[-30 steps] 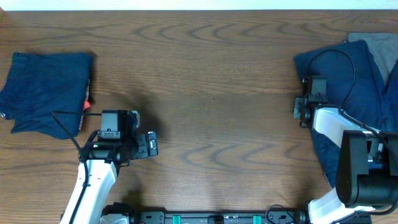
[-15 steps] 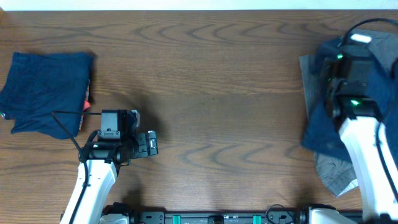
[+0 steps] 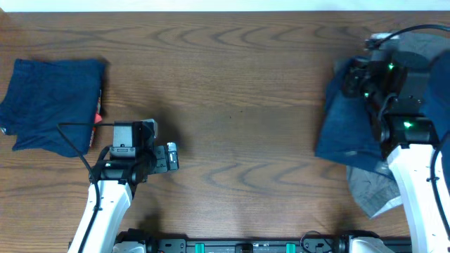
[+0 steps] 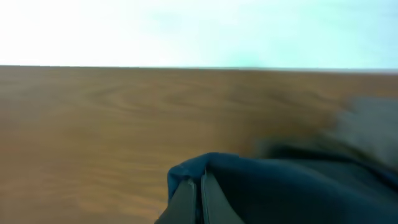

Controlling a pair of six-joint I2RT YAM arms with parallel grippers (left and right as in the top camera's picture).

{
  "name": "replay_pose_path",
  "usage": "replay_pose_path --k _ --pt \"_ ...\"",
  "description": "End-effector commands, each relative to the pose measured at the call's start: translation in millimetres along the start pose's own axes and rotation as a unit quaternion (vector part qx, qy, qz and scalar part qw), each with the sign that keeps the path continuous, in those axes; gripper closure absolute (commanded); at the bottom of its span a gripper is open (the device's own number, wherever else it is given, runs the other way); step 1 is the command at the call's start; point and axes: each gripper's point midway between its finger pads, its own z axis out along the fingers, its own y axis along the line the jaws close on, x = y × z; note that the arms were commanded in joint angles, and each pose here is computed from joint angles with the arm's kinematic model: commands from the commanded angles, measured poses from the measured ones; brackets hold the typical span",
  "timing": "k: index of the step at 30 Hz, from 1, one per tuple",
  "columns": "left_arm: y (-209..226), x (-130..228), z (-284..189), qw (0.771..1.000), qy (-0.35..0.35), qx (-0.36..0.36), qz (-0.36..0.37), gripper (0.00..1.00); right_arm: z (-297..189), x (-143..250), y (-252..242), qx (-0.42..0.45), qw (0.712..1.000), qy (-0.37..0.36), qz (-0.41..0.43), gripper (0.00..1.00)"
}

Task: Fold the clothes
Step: 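Drag the dark blue shorts leftward to the table center with the right gripper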

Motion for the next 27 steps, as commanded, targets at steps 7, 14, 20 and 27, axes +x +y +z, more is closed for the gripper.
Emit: replay_pose_path --k 7,14,20,27 --pt "-4 -21 -4 0.999 -0.035 0.008 -0.016 0.02 5 -12 122 -0.183 0.982 -0.032 -0.035 0.98" --pt "-5 -28 -5 0.999 -0.048 0.011 -0.014 0.02 54 41 149 -0.193 0.980 0.042 -0.029 0.92" --pt "-6 -33 -5 0.991 -0.056 0.019 -0.119 0.02 84 59 155 -0.196 0.979 0.058 0.006 0.45" --pt "-28 -23 -5 0.977 -0.021 0.082 -0.198 0.02 82 62 107 -0.103 0.992 0.076 0.020 0.01"
